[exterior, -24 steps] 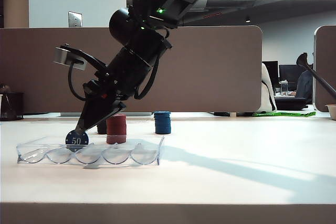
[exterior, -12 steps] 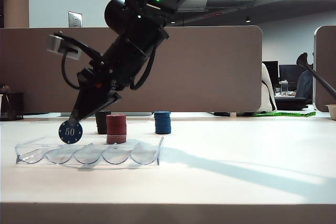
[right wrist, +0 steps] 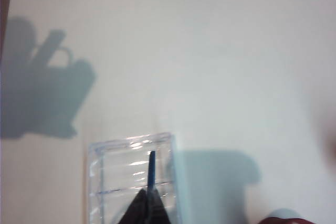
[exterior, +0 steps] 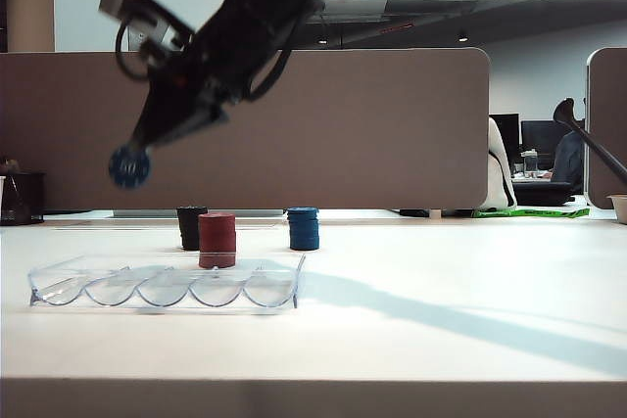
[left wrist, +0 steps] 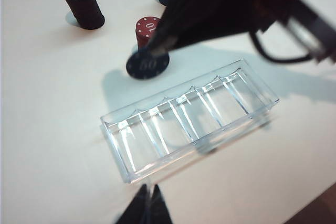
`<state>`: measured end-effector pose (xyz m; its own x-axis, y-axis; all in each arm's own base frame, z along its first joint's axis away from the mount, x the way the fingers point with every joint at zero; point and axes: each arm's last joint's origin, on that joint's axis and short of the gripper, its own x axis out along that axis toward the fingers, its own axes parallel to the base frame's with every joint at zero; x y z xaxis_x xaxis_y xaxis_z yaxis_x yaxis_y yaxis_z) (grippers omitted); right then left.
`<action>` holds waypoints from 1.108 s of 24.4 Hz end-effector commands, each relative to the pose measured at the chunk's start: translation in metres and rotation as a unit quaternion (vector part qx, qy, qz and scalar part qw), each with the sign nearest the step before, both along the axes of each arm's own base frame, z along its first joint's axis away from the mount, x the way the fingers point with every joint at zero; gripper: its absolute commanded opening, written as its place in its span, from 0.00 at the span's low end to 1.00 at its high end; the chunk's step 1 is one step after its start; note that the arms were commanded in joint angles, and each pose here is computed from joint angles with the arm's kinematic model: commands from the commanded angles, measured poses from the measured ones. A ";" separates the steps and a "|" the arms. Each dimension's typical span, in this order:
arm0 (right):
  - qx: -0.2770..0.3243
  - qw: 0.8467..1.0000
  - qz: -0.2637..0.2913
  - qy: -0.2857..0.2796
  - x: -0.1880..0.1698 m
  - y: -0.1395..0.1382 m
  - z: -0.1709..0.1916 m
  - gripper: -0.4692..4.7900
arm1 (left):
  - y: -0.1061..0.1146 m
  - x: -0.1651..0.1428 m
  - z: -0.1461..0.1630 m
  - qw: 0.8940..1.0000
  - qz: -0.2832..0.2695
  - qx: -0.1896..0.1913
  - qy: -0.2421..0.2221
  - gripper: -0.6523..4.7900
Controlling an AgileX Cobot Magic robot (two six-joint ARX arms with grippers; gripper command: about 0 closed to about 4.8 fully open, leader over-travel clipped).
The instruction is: Pick up the chip in the box and place it on the pile of chips with the same color.
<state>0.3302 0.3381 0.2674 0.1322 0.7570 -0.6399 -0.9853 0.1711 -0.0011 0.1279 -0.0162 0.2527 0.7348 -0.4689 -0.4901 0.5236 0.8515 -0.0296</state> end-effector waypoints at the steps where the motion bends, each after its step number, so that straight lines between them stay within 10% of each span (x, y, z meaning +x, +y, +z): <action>1: 0.040 0.999 -0.034 -0.005 0.005 -0.011 0.024 0.09 | 0.000 0.000 0.002 1.000 -0.001 0.000 -0.006 0.11; 15: 0.192 0.938 -0.239 0.163 0.088 -0.116 0.043 0.09 | 0.000 0.000 0.003 1.000 -0.002 -0.001 -0.007 0.11; 27: 0.248 0.884 -0.209 0.336 0.127 -0.137 -0.005 0.09 | 0.000 0.000 0.003 1.000 -0.002 -0.001 -0.007 0.11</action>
<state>0.4537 0.2029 0.2604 0.1950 0.9269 -0.3207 -0.5832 0.3724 0.7219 0.1275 -0.0162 0.2530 0.7358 -0.4696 -0.4879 0.5242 0.8511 -0.0286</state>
